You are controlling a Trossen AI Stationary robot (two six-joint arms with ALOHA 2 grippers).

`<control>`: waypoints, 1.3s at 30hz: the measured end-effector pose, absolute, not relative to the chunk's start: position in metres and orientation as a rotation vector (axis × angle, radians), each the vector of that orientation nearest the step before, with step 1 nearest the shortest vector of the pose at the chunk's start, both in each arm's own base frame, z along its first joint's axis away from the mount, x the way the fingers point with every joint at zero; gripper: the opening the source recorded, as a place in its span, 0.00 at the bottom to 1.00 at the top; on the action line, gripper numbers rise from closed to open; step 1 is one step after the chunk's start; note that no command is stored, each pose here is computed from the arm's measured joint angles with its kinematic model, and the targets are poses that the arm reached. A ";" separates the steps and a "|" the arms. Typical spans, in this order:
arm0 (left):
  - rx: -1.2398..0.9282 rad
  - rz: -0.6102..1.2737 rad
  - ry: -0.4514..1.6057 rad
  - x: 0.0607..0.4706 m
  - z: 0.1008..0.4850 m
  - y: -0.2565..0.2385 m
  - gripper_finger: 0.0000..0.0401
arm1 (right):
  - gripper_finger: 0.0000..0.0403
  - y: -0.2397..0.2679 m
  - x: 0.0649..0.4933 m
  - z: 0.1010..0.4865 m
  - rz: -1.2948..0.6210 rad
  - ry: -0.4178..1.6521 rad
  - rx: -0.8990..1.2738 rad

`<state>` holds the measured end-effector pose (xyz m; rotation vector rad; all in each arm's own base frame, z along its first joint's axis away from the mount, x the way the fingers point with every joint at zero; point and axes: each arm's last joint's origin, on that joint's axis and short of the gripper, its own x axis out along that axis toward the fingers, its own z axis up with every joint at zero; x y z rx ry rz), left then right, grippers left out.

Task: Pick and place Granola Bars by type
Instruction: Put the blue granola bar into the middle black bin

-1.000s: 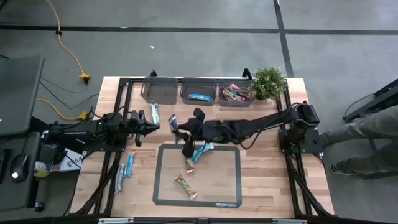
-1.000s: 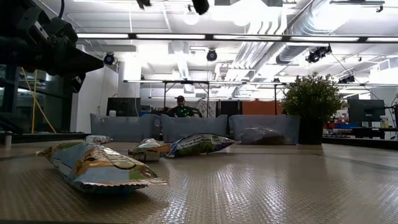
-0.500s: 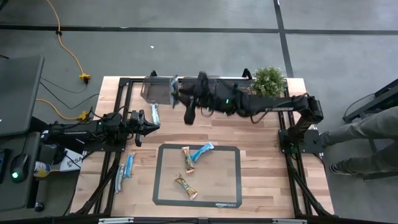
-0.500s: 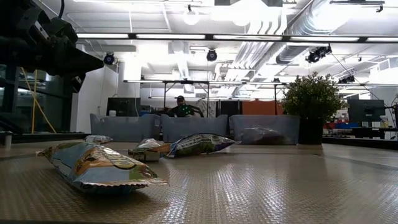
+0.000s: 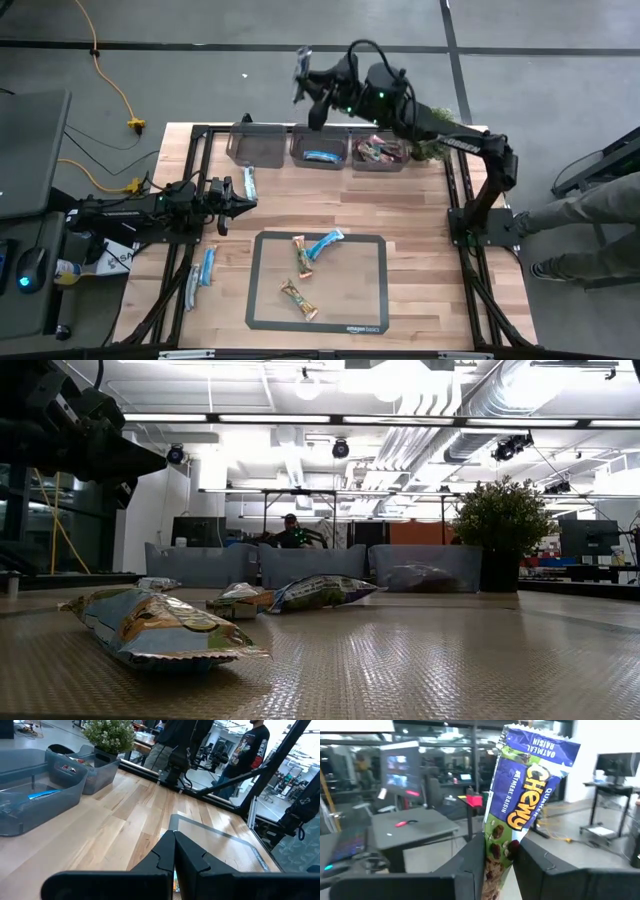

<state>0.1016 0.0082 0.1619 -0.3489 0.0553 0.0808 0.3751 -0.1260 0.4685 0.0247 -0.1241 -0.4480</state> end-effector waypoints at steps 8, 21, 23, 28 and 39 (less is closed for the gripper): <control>-0.349 0.081 0.055 0.102 0.162 0.008 0.00 | 0.19 -0.165 0.370 0.445 -0.472 0.047 0.030; -0.349 0.081 0.055 0.102 0.162 0.008 0.00 | 0.19 -0.202 0.381 0.400 -0.465 0.242 0.052; -0.349 0.081 0.055 0.102 0.162 0.008 0.00 | 0.19 -0.210 0.382 0.391 -0.466 0.275 0.067; -0.349 0.081 0.056 0.102 0.162 0.008 0.00 | 0.19 -0.229 0.388 0.357 -0.477 0.410 0.117; -0.349 0.081 0.055 0.102 0.162 0.008 0.00 | 0.19 -0.243 0.408 0.263 -0.415 0.805 0.152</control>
